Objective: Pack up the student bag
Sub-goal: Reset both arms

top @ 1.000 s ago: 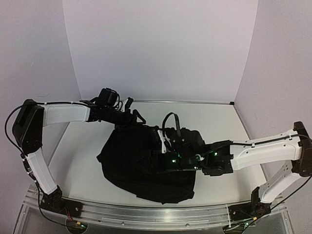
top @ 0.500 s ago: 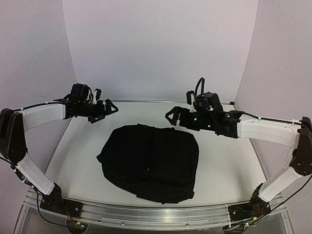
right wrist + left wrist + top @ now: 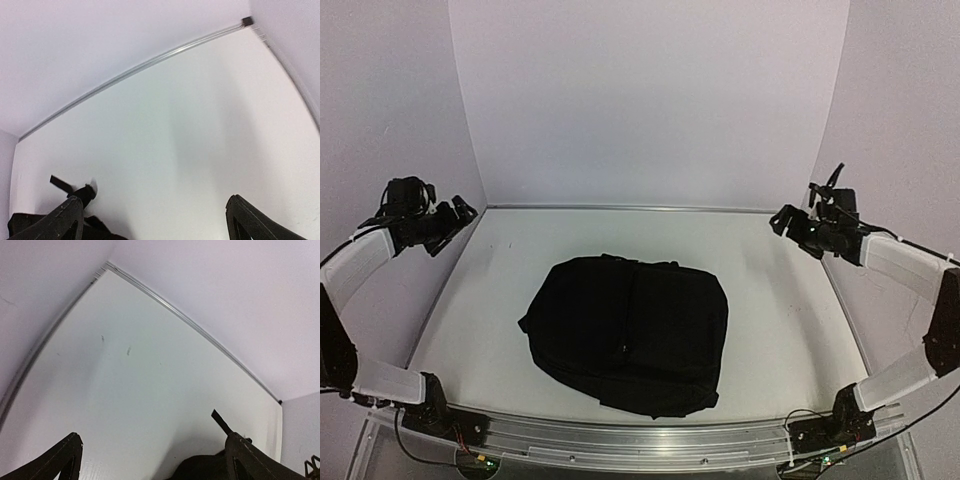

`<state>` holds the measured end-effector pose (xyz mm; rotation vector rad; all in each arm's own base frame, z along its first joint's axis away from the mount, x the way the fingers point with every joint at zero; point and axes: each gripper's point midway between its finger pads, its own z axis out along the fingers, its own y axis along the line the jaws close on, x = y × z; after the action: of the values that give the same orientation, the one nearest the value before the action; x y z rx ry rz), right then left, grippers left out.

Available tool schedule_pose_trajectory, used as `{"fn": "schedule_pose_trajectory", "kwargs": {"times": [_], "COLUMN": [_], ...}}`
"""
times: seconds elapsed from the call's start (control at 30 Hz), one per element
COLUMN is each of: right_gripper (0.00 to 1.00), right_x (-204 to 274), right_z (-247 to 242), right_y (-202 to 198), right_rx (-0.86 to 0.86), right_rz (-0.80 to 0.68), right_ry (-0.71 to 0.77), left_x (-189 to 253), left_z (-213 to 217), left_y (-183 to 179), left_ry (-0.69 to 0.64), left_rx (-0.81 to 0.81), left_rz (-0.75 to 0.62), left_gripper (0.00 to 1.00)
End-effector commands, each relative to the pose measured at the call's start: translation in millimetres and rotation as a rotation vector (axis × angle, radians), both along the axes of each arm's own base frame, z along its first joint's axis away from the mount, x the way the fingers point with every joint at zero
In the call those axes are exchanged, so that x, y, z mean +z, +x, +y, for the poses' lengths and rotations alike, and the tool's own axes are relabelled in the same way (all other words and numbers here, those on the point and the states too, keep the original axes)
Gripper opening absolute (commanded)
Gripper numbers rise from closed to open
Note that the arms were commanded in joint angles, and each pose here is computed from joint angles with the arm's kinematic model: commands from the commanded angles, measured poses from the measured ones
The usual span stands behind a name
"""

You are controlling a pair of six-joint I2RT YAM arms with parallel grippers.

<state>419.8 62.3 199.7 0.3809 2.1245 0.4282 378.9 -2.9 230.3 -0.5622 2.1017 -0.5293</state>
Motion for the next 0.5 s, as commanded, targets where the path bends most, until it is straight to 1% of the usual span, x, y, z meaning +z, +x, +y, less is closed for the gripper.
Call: {"fn": "schedule_pose_trajectory", "kwargs": {"times": [0.0,0.13,0.27,0.33,0.37,0.47], "right_gripper": [0.98,0.98,0.98,0.98,0.98,0.98], "right_x": [46,88,131,138,138,127], "right_z": [-37,-62,-73,-73,-74,-79], "right_y": [-14,-34,-66,-81,-86,-99], "right_rx": [-0.06,-0.149,-0.207,-0.209,-0.219,-0.248], "right_rz": [-0.134,-0.277,-0.485,-0.577,-0.603,-0.644], "right_ry": [-0.063,-0.178,-0.225,-0.226,-0.223,-0.226], "left_x": [28,57,75,73,72,47], "left_z": [24,34,30,33,35,41], "left_y": [-27,-46,-60,-66,-69,-77], "left_ry": [0.083,0.203,0.334,0.38,0.399,0.416], "left_rx": [0.1,0.108,0.032,0.034,0.049,0.086], "left_rz": [-0.003,-0.037,-0.112,-0.146,-0.169,-0.174], "left_gripper": [1.0,1.0,1.0,1.0,1.0,1.0]}}
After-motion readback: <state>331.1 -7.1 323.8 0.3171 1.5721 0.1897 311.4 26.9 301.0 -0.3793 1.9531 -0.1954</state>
